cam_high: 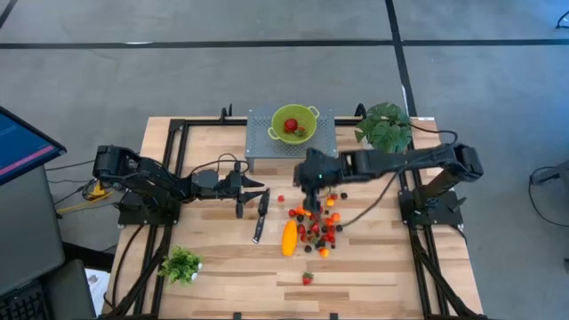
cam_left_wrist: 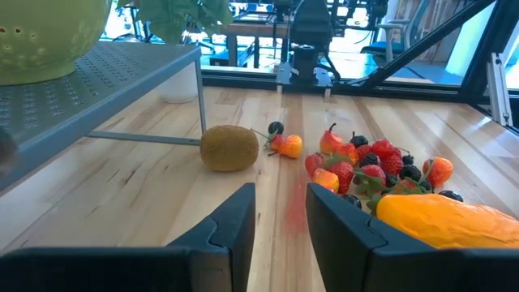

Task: Pick & Place Fruit
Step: Put the red cherry into the green strainer bowl on the shelf, then put the peach into the green strainer bowl on the shelf

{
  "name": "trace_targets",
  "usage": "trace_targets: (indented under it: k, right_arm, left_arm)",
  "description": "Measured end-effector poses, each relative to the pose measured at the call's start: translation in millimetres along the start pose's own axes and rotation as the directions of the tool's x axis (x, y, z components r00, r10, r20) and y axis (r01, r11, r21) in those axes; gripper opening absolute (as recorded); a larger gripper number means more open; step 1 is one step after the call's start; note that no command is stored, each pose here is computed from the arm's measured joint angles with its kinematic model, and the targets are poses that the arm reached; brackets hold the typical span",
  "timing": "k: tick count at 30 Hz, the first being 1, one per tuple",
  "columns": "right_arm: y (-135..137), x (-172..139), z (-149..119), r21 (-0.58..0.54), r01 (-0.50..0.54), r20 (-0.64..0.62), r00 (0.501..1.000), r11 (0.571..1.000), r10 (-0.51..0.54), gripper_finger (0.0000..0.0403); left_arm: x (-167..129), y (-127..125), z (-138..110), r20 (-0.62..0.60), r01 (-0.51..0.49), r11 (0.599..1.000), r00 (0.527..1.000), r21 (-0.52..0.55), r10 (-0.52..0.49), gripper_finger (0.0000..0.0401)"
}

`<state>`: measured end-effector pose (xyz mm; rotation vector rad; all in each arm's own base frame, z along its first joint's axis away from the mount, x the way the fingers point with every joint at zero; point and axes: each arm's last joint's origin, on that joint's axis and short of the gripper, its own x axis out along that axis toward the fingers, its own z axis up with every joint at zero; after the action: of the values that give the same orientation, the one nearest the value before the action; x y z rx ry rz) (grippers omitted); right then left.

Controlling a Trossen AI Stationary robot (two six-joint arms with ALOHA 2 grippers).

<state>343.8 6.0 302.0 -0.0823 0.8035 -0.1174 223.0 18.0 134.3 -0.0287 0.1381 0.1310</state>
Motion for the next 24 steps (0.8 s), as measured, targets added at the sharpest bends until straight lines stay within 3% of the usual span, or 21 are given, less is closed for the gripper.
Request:
trace_targets:
  k: [4,9,16,24]
  right_arm:
    - [-25.4,-1.5,4.4,0.042,0.049,0.006,0.999,0.998,-0.049,0.0005]
    - [-41.4,-0.4,0.5,0.073,0.075,-0.029,0.997,0.995,-0.073,0.0011]
    - [-33.8,-17.0,-15.7,0.104,0.091,-0.18,0.981,0.99,-0.071,0.0002]
    - [-22.0,-40.2,-23.7,0.134,0.118,-0.165,0.982,0.984,-0.095,0.0001]
  left_arm:
    - [0.0,0.0,0.0,0.0,0.0,1.0,1.0,0.0,0.0,0.0106]
    - [0.0,0.1,0.0,0.0,-0.005,1.0,1.0,0.0,0.005,0.0106]
    - [0.0,0.1,0.0,0.0,-0.004,1.0,1.0,0.0,0.004,0.0106]
    - [0.0,0.1,1.2,0.013,-0.003,1.0,1.0,0.0,0.003,0.0106]
